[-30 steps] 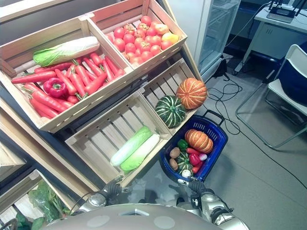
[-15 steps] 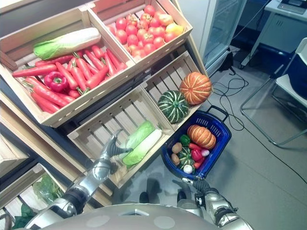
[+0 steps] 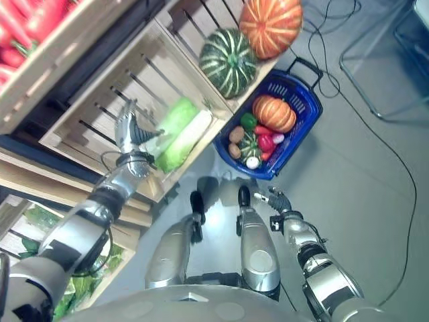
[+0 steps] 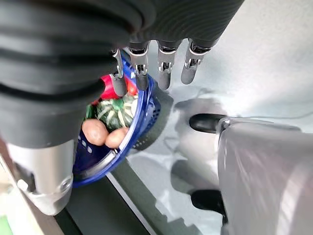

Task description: Pick up fruits and vegetables into the basket

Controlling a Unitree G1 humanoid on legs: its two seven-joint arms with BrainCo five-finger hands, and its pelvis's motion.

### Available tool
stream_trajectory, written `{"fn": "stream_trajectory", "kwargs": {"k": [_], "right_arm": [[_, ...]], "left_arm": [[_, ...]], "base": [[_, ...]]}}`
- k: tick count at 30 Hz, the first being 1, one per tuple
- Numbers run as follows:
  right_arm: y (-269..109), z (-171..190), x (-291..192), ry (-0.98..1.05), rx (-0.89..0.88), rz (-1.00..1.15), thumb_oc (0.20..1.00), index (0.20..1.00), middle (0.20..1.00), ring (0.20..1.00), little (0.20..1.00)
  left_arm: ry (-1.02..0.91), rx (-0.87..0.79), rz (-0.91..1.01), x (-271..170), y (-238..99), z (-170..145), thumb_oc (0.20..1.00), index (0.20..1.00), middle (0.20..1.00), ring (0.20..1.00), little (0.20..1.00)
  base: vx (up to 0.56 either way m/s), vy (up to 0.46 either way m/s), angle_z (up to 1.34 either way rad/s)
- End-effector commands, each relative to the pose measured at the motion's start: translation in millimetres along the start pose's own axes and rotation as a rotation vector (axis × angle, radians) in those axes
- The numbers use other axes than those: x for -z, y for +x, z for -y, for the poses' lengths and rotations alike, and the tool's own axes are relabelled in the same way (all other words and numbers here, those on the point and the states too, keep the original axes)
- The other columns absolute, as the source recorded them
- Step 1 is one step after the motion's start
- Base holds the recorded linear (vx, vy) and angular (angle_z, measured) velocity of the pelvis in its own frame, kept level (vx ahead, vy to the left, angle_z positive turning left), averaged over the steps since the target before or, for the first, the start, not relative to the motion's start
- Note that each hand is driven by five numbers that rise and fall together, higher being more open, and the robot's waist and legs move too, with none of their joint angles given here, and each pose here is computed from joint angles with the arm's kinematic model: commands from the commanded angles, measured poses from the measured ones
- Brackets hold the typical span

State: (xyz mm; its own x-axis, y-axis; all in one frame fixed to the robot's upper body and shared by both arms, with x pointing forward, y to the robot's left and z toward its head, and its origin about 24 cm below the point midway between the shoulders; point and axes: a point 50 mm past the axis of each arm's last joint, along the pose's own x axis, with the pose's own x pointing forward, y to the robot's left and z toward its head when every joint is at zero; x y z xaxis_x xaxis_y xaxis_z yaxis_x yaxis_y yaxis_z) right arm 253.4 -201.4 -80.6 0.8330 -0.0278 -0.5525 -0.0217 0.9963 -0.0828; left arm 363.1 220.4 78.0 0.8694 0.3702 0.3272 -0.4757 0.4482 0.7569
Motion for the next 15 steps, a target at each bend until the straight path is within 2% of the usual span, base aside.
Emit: {"fn": "stream_trajectory", "kwargs": {"k": [1, 15], "right_arm": [[-7.5, -0.4, -1.2, 0.024, -0.006, 0.084, 1.000, 1.000, 1.000, 1.000, 1.000], [-6.8, -4.1, -53.7, 0.056, -0.027, 0.313, 1.000, 1.000, 1.000, 1.000, 1.000]], "left_arm": [[-0.033, -0.122, -0.041, 0.2, 14.1, -16.2, 1.000, 1.000, 1.000, 1.000, 1.000], [0.001, -0.410, -0.032, -22.6, 56.9, -71.8, 1.000, 1.000, 1.000, 1.000, 1.000]], "base": [[-0.18, 0.021, 0.00], [-0.05, 0.011, 0.00]]}}
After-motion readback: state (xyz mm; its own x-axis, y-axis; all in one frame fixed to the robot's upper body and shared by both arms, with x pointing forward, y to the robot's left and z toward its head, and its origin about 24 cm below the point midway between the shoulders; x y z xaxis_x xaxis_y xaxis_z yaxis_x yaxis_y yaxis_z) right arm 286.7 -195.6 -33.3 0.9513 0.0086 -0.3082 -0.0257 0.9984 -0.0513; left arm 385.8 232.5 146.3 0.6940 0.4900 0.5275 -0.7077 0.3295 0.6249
